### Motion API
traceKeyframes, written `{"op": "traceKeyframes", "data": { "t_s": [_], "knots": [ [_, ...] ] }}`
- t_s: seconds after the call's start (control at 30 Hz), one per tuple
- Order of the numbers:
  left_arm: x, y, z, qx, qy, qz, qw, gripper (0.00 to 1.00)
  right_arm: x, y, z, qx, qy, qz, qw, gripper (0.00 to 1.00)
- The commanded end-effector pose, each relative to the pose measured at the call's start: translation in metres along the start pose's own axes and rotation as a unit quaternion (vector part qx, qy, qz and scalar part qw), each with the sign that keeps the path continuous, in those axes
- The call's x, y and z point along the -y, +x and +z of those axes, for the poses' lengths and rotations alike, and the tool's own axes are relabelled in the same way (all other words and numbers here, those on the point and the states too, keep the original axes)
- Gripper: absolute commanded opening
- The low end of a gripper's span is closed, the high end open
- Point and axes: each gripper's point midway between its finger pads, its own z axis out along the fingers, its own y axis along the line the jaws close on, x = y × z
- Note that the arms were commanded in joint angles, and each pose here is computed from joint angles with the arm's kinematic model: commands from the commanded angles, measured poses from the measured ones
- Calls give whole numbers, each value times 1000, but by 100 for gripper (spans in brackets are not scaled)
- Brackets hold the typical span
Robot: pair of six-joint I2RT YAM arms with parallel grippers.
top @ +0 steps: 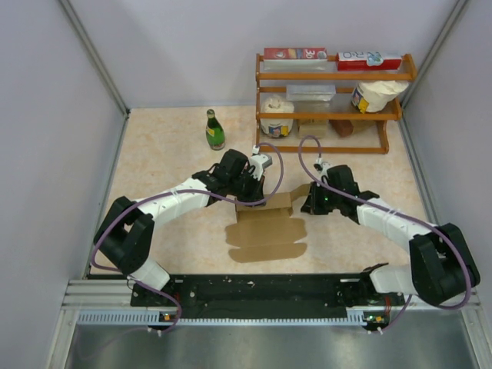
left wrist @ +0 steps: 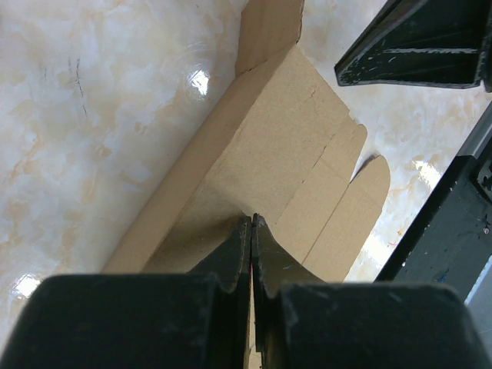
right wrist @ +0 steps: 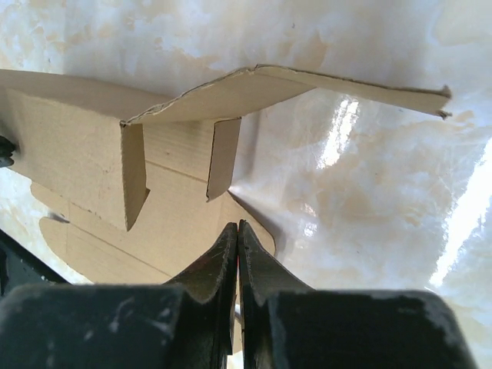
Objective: Fold the paper box
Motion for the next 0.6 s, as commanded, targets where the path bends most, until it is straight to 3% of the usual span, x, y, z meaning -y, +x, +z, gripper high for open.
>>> {"op": "traceKeyframes", "data": {
  "t_s": [0.0, 0.57],
  "knots": [
    [6, -16, -3, 23, 6, 7, 1000, 0, -6, -18, -17, 32, 11, -26, 999, 2],
    [9, -19, -4, 27, 11, 5, 1000, 0, -1, -27, -47, 56, 50, -55, 996, 12]
  ]
}}
